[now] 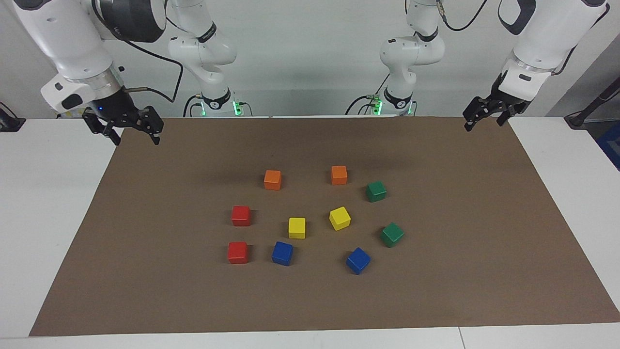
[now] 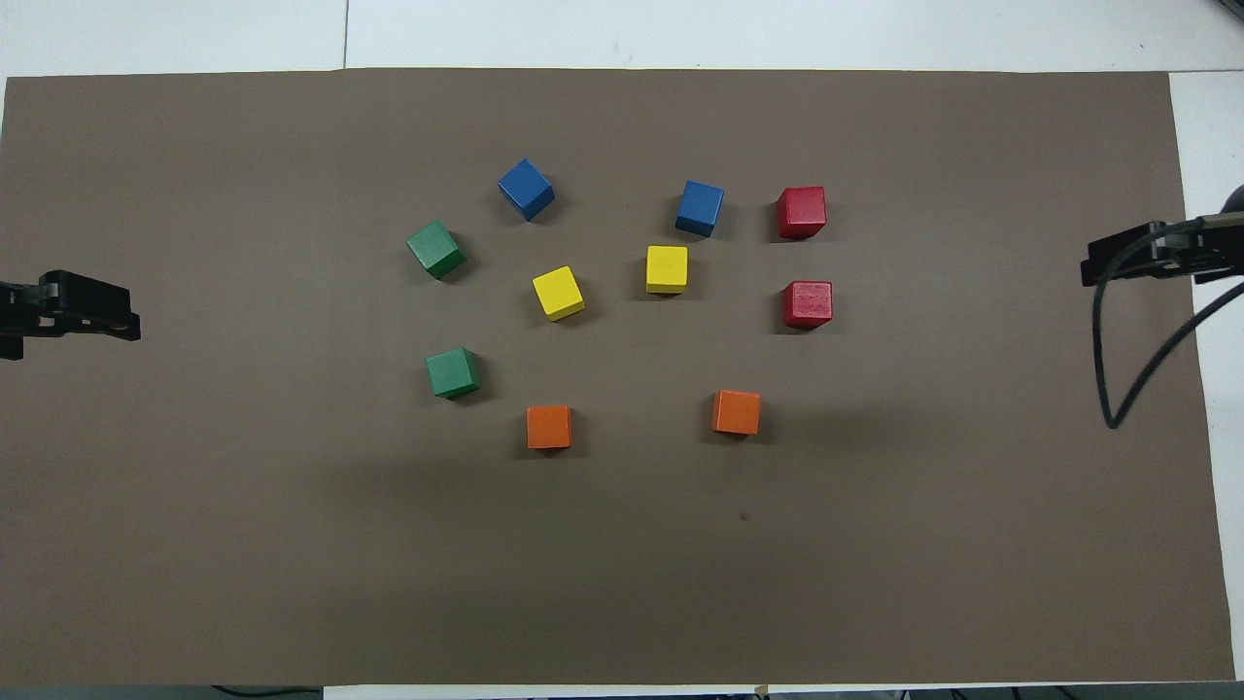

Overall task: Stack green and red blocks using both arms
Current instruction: 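Reach the right gripper to the red block nearer the robot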

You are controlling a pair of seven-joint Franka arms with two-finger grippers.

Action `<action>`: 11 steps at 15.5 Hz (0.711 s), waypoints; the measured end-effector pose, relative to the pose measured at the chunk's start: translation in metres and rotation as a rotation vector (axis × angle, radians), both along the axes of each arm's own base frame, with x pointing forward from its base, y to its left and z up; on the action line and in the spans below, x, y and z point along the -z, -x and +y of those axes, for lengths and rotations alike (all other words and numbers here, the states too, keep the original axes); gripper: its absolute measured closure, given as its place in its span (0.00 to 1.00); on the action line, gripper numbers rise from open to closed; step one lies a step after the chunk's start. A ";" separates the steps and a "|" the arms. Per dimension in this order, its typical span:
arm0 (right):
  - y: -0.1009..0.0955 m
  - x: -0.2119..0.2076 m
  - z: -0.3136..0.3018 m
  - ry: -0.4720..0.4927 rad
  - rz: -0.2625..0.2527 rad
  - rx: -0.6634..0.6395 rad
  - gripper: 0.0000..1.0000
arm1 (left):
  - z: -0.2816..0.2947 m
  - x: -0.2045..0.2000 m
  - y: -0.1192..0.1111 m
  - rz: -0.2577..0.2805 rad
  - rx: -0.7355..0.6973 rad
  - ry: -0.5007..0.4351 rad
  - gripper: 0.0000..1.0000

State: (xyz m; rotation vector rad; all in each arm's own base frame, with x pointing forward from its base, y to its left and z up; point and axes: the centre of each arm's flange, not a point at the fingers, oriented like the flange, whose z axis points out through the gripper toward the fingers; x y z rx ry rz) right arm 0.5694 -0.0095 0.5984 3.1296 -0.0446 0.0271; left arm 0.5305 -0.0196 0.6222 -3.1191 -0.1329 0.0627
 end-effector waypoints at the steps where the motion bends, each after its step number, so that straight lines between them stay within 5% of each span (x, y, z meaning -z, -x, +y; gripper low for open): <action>1: -0.003 0.011 0.016 -0.001 -0.004 0.018 0.00 | 0.000 0.000 0.000 0.000 0.000 0.000 0.00; 6: -0.031 0.078 0.055 0.001 0.013 0.042 0.00 | 0.000 0.000 0.000 0.000 0.000 0.000 0.00; 11: -0.038 0.103 0.073 0.005 0.032 0.132 0.00 | 0.000 0.000 0.000 0.000 0.000 0.000 0.00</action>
